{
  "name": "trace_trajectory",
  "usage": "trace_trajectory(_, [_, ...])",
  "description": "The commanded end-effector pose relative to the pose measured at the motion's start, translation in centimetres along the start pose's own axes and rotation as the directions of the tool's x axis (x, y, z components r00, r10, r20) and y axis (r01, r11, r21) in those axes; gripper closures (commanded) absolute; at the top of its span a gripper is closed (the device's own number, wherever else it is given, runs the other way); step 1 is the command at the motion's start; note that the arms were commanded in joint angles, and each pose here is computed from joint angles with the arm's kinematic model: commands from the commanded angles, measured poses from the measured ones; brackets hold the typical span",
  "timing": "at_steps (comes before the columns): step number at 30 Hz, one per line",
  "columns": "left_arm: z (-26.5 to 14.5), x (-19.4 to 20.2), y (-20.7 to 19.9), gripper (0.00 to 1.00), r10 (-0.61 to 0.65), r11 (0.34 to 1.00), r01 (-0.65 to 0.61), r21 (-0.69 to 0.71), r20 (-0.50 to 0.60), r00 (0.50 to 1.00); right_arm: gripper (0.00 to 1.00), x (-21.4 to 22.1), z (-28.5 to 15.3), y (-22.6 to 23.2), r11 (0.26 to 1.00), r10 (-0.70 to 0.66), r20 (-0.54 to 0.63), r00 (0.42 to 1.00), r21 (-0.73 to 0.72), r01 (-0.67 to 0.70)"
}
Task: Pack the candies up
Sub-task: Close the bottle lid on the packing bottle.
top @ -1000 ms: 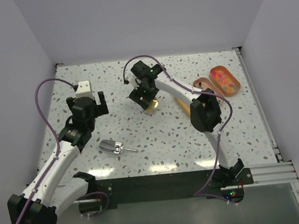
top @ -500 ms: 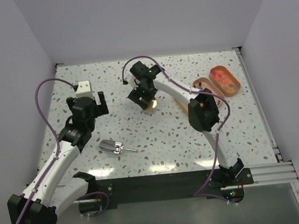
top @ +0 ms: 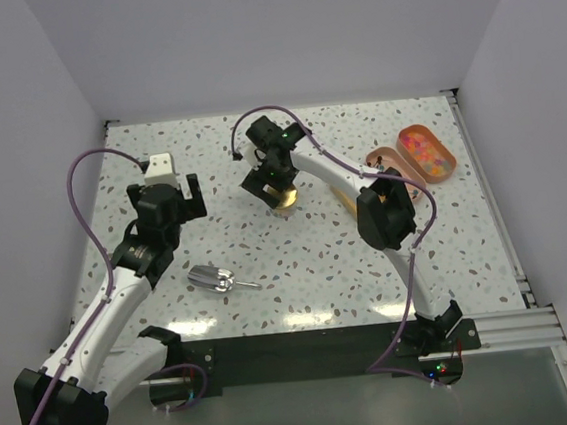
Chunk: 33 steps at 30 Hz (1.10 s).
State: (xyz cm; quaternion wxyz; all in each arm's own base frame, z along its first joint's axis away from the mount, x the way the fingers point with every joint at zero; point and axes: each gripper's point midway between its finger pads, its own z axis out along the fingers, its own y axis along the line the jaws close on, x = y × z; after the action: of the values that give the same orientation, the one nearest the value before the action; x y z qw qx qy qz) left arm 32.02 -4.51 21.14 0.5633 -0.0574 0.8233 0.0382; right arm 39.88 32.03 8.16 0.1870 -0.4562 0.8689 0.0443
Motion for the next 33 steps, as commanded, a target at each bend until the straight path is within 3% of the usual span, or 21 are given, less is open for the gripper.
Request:
trace_trajectory(1, [0.3,-0.8,-0.2,0.0,0.0,1.0,0.0,0.012,0.04,0.999,0.01,-2.5,-2.1,-0.5,0.999,0.001,0.092,0.996,0.032,-0.004])
trace_trajectory(12, [0.6,-0.4,-1.1,0.0,0.004,0.999,-0.005,0.052,0.022,1.0,0.01,-3.8,-6.7,-1.7,0.994,0.071,0.235,0.969,0.063,-0.088])
trace_trajectory(15, [1.0,-0.2,-2.1,0.02,-0.012,0.996,0.011,0.089,0.003,1.0,0.03,-3.8,-8.2,-3.0,0.981,0.189,0.342,0.921,-0.015,-0.195])
trace_trajectory(18, [1.7,-0.2,-4.3,0.05,-0.038,0.985,0.047,0.165,-0.055,0.998,0.13,-3.4,-8.8,-4.4,0.946,0.325,0.406,0.854,-0.148,-0.289])
trace_trajectory(25, [3.8,-1.5,-11.4,0.22,-0.077,0.914,0.139,0.381,-0.172,0.982,0.27,-2.0,-7.8,-6.2,0.862,0.503,0.42,0.755,-0.306,-0.404])
trace_trajectory(33, [8.0,1.7,-17.7,0.38,-0.097,0.834,0.272,0.48,-0.358,0.929,0.36,-1.2,-5.3,-6.1,0.779,0.611,0.388,0.69,-0.447,-0.439])
